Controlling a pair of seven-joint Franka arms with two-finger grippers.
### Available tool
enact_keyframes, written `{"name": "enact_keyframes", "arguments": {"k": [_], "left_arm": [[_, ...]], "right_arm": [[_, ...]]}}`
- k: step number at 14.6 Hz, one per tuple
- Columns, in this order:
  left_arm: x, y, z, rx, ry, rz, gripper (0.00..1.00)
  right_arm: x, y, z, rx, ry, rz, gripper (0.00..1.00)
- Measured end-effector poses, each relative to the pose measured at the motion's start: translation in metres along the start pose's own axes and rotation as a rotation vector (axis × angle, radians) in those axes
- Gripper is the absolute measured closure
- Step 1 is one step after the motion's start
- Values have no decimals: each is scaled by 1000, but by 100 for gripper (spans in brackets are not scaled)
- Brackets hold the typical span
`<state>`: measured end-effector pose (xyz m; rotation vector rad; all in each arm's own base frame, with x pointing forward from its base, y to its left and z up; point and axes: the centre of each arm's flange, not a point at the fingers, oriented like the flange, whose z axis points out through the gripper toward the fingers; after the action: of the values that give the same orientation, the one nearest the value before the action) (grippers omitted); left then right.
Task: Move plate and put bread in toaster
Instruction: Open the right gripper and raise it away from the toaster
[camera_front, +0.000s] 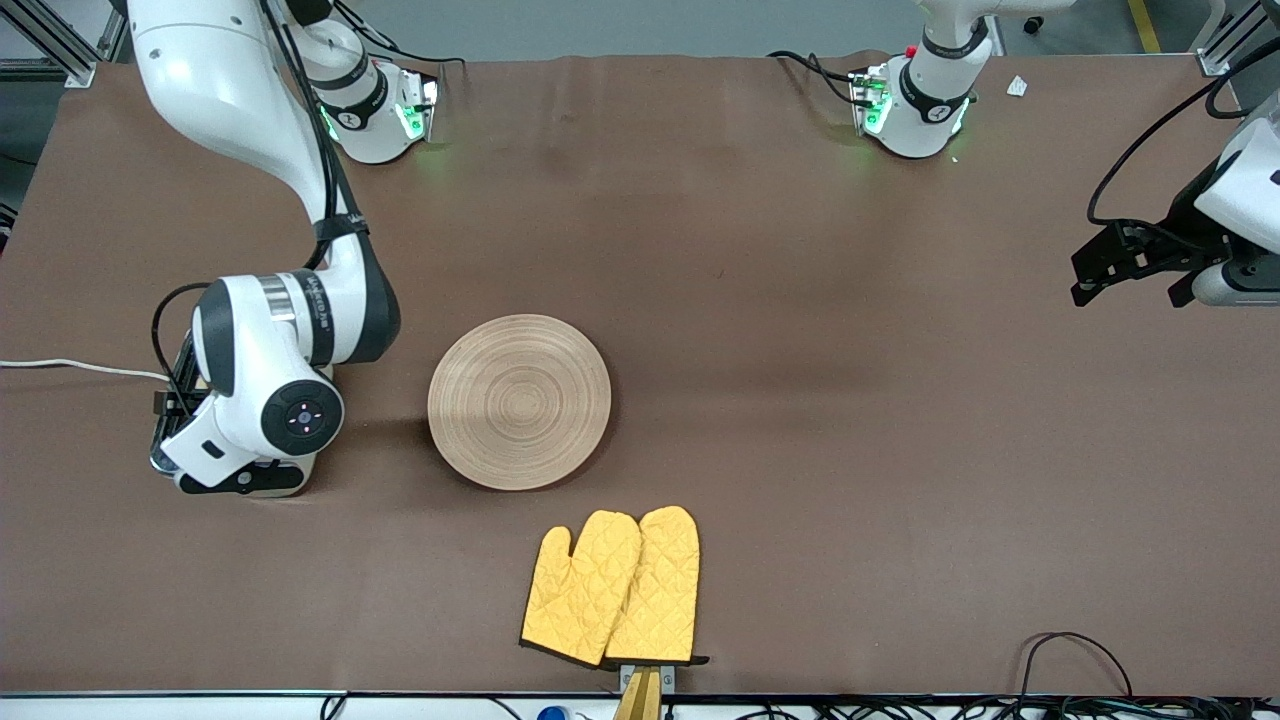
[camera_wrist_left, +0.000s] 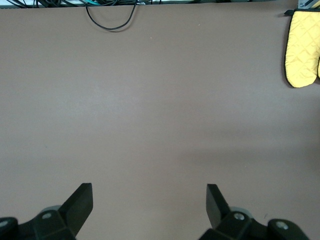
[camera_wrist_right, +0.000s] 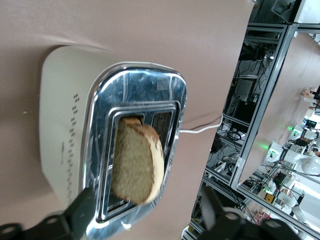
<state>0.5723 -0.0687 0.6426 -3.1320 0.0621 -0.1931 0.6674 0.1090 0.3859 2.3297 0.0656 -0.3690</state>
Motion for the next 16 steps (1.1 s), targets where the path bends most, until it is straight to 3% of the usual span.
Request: {"name": "enact_keyframes", "arguments": {"k": [3, 4, 8, 10, 16], "left_arm": [[0, 0, 0, 0, 0, 0, 0], [0, 0, 0, 0, 0, 0, 0], [0, 0, 1, 0, -1, -1, 0], [0, -1, 1, 0, -1, -2, 0], [0, -2, 1, 1, -1, -4, 0]], "right_arm": [[-18, 11, -32, 69, -31, 21, 0], [-24, 23, -42, 120, -30, 37, 0], [-70, 128, -66, 439, -3, 136, 0], [-97, 184, -61, 563, 11, 182, 0], [-145, 278, -18, 761, 90, 129, 0]]}}
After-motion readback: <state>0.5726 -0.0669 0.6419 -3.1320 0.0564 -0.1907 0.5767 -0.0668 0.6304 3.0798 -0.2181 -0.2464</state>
